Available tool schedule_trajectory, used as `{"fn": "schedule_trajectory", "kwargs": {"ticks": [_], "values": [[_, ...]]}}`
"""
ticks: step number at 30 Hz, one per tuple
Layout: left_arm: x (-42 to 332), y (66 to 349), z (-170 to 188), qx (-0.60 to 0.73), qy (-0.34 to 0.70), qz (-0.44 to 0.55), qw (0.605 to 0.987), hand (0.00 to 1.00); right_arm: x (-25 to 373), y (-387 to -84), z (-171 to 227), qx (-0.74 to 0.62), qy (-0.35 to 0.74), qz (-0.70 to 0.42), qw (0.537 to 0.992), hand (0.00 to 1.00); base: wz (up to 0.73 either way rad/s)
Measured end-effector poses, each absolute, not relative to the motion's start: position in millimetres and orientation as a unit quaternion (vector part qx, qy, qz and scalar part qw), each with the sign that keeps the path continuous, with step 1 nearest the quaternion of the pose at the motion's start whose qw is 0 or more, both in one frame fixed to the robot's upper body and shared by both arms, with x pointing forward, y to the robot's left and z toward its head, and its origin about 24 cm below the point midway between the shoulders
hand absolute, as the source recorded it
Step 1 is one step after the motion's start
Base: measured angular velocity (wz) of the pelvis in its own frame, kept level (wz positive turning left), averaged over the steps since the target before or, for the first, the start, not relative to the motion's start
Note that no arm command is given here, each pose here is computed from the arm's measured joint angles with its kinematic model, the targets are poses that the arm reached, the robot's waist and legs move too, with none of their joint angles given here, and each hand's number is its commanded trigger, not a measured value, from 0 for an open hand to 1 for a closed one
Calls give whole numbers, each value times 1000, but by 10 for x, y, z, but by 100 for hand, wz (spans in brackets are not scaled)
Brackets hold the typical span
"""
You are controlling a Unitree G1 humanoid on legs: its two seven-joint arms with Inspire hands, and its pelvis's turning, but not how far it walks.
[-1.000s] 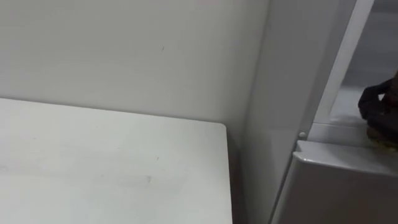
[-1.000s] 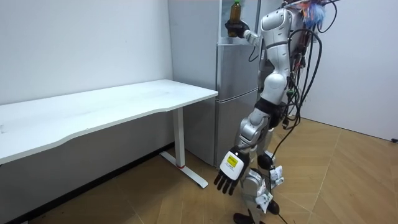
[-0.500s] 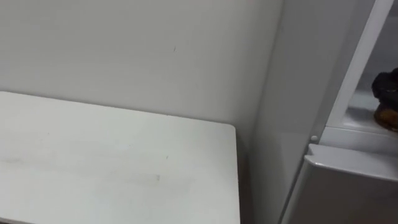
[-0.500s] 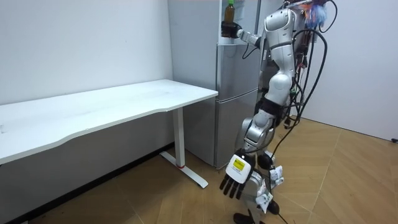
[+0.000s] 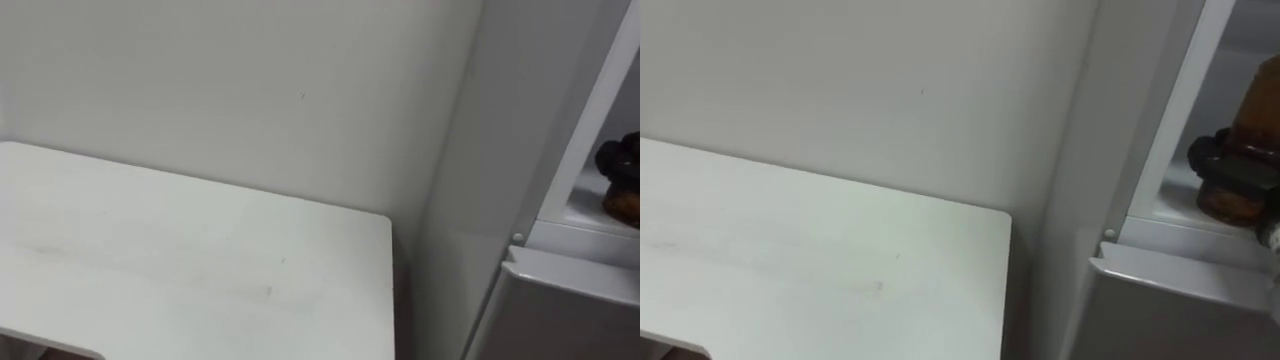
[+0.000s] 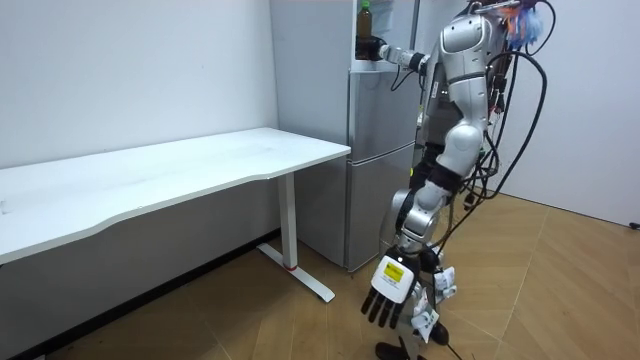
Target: Put the bottle in the upper fridge
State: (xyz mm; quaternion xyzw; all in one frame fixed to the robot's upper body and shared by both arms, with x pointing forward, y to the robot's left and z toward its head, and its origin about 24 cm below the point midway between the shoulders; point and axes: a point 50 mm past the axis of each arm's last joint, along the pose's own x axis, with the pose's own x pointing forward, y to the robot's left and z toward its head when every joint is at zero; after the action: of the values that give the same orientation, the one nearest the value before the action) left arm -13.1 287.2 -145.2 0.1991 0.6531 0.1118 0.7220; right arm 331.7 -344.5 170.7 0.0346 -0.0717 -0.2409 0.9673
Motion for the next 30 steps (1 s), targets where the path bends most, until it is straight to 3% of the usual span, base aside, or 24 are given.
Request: {"fn": "schedule_trajectory", "kwargs": {"ticks": [8,9,10,11,12,13,24,30], "values": [[-335,2879,-1440,187,677,121,702,0,3311,-3496,1675,42,-69,-262,962,100,2],[-347,2879,-1439,187,678,122,701,0,3308,-3507,1664,43,-68,-264,961,90,8],[-364,2878,-1438,187,679,122,699,0,3302,-3524,1650,44,-67,-268,960,69,8],[-374,2878,-1436,187,680,122,698,0,3297,-3539,1639,44,-67,-271,959,56,7],[-379,2878,-1436,187,680,122,698,0,3295,-3546,1633,44,-67,-273,959,19,4],[-387,2878,-1435,186,681,122,698,0,3290,-3560,1623,44,-69,-276,958,0,0],[-438,2869,-1438,186,689,119,691,0,3255,-3663,1667,45,-89,-315,944,0,6],[-265,2860,-1444,202,671,104,706,0,3237,-3725,1714,45,-104,-353,929,0,14]]}}
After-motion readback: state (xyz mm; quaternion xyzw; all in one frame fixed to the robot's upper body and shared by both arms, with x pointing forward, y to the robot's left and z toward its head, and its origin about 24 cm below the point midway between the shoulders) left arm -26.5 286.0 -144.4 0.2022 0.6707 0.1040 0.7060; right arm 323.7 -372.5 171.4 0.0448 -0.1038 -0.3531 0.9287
